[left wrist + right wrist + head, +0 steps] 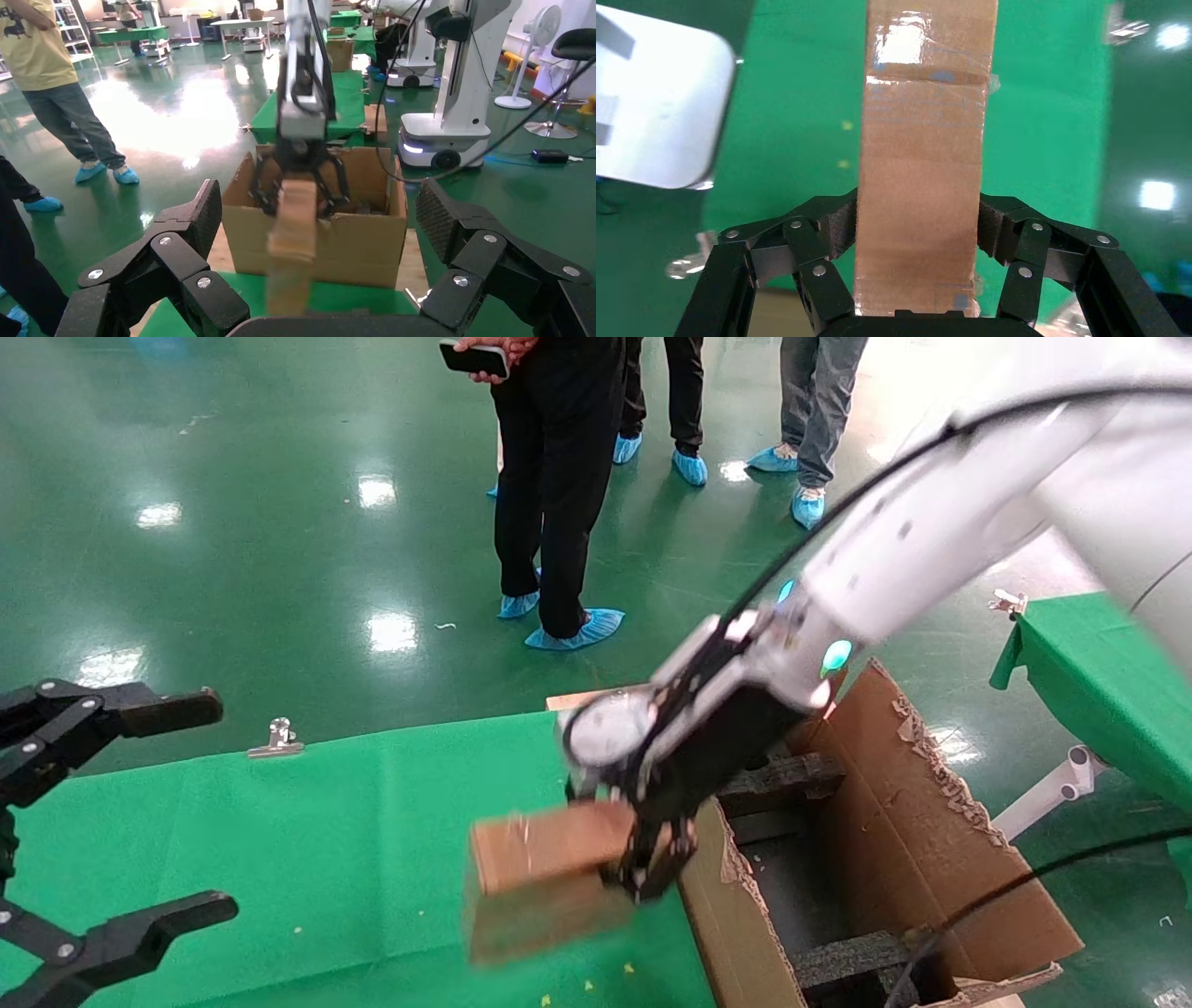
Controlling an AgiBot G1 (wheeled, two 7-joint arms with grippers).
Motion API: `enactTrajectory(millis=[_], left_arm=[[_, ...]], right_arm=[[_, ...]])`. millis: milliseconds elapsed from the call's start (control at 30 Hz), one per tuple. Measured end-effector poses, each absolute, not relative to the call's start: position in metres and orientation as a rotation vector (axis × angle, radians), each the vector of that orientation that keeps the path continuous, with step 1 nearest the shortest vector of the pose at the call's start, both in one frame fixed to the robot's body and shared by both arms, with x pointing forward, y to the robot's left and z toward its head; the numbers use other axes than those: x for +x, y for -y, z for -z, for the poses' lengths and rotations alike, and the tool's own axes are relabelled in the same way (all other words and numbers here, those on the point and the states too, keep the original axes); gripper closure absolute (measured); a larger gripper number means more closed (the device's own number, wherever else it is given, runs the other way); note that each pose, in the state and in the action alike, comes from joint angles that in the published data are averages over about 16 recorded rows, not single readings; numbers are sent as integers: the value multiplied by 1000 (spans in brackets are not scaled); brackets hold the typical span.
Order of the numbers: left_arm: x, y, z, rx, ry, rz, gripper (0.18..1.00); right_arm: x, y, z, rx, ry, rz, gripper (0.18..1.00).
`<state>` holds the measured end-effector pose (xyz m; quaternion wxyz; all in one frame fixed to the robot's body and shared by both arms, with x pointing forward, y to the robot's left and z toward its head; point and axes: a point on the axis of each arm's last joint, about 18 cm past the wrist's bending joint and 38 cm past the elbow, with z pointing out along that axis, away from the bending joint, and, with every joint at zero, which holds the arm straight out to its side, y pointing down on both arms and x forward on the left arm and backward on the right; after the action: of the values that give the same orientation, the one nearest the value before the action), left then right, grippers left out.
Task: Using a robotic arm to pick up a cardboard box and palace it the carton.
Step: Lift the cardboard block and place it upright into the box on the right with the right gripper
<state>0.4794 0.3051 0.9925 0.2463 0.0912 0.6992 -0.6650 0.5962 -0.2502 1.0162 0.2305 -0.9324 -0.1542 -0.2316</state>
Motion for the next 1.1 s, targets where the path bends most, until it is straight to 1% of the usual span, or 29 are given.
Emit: enactTrajectory(millis=[300, 533, 700, 833, 1100], left_arm=[[479, -305, -992, 249, -1907, 1814, 184], [479, -305, -992, 249, -1907, 1814, 184], [479, -305, -992, 249, -1907, 1814, 184], [479, -305, -992, 249, -1907, 1814, 184], [479, -305, -992, 249, -1907, 1814, 184]], right_arm=[[586, 266, -1083, -2491, 436, 820, 846], [575, 282, -1118, -2456, 433, 918, 851], [563, 305, -1133, -2457, 391, 973, 854], [550, 333, -1140, -2476, 319, 1012, 857], [517, 401, -1138, -2542, 99, 1060, 860]])
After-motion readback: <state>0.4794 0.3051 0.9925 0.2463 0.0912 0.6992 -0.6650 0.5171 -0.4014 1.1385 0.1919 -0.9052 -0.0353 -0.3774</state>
